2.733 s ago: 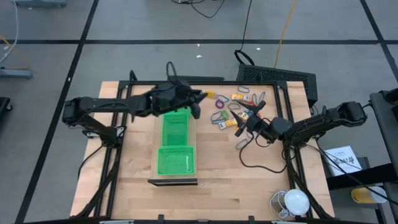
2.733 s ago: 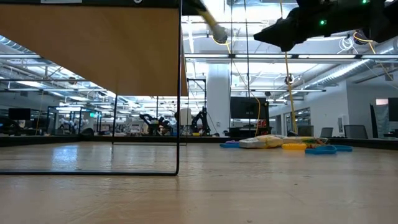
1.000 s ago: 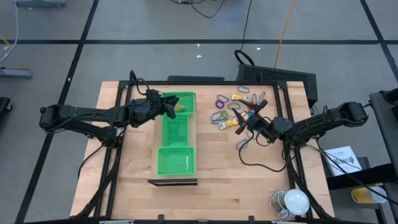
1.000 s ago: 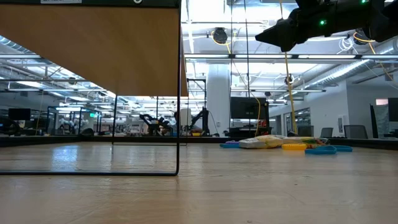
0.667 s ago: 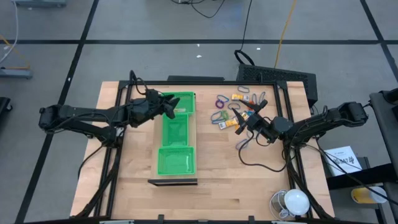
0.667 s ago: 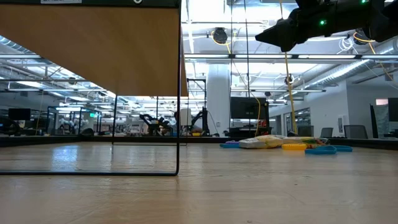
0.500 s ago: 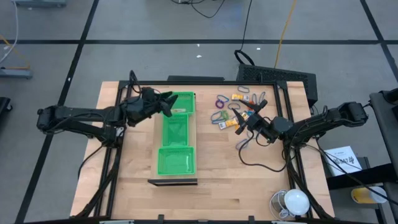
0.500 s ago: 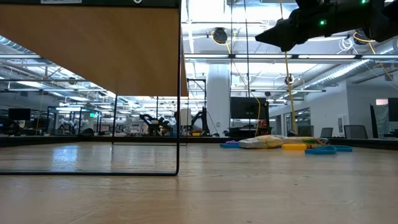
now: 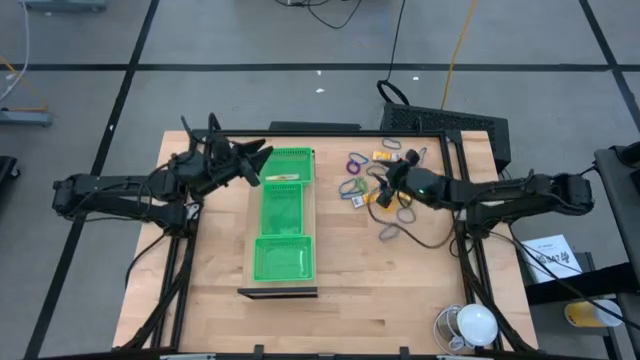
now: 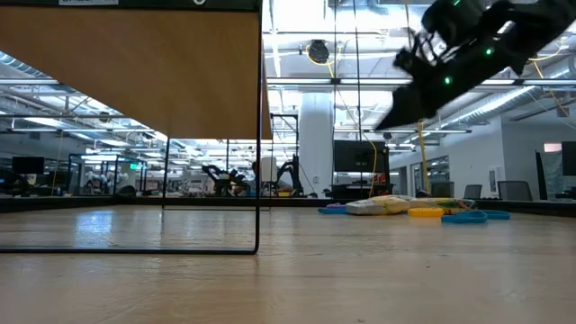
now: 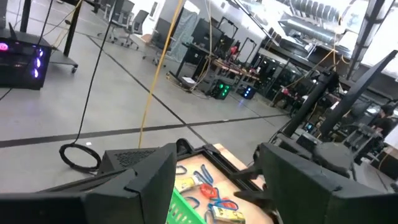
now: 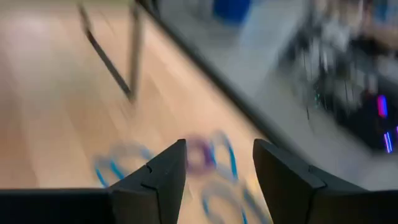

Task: Pick & Place Office Desk Supplies
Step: Put the yellow crayon box into the top green bin on the shelf

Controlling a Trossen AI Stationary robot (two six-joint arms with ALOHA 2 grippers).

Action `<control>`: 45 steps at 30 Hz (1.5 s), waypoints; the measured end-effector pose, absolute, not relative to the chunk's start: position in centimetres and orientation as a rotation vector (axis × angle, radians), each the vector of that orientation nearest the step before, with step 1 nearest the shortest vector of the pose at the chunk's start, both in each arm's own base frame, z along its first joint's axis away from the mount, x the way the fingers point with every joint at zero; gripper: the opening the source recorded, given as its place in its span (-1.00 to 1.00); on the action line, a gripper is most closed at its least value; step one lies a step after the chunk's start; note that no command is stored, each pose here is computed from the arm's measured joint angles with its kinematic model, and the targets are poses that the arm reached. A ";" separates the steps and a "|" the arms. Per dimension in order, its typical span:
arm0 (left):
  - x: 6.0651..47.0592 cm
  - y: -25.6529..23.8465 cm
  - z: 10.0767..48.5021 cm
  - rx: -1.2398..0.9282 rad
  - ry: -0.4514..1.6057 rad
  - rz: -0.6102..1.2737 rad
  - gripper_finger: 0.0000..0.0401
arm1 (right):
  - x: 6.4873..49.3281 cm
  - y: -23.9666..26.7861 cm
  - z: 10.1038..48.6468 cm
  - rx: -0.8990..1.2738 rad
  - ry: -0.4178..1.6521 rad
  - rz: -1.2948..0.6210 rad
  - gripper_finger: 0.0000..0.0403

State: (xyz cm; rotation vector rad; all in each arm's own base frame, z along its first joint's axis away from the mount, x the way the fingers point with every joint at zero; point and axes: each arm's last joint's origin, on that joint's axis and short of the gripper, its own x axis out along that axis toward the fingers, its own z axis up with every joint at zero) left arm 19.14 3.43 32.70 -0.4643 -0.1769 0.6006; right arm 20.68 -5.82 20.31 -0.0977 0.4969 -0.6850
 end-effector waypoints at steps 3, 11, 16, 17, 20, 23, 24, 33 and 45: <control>19.6 3.5 32.2 -0.456 -0.141 0.609 0.20 | 19.8 -6.6 19.5 -0.015 0.628 -0.748 -0.16; 20.8 3.8 31.2 -0.402 -0.082 0.636 0.20 | 18.1 -6.8 17.0 0.032 0.768 -0.791 -0.16; 21.3 3.9 30.7 -0.396 -0.058 0.643 0.20 | 17.3 -6.4 15.6 0.118 0.813 -0.760 -0.16; 21.3 3.8 30.7 -0.394 -0.054 0.643 0.20 | 17.3 -6.3 15.4 0.149 0.813 -0.740 -0.15; 21.3 3.9 30.7 -0.392 -0.060 0.643 0.20 | 17.1 -6.1 14.9 0.222 0.821 -0.688 -0.07; 21.5 3.9 30.5 -0.386 -0.042 0.647 0.20 | 16.9 -5.9 14.5 0.253 0.839 -0.655 0.07; 21.5 3.9 30.5 -0.386 -0.043 0.646 0.20 | 16.8 -5.8 14.5 0.251 0.856 -0.658 0.13; 21.5 3.9 30.5 -0.364 -0.039 0.645 0.20 | 15.7 -5.5 13.7 0.245 0.999 -0.671 0.38; 21.5 3.9 30.5 -0.362 -0.033 0.646 0.20 | 15.0 -5.7 12.5 0.264 0.981 -0.714 0.18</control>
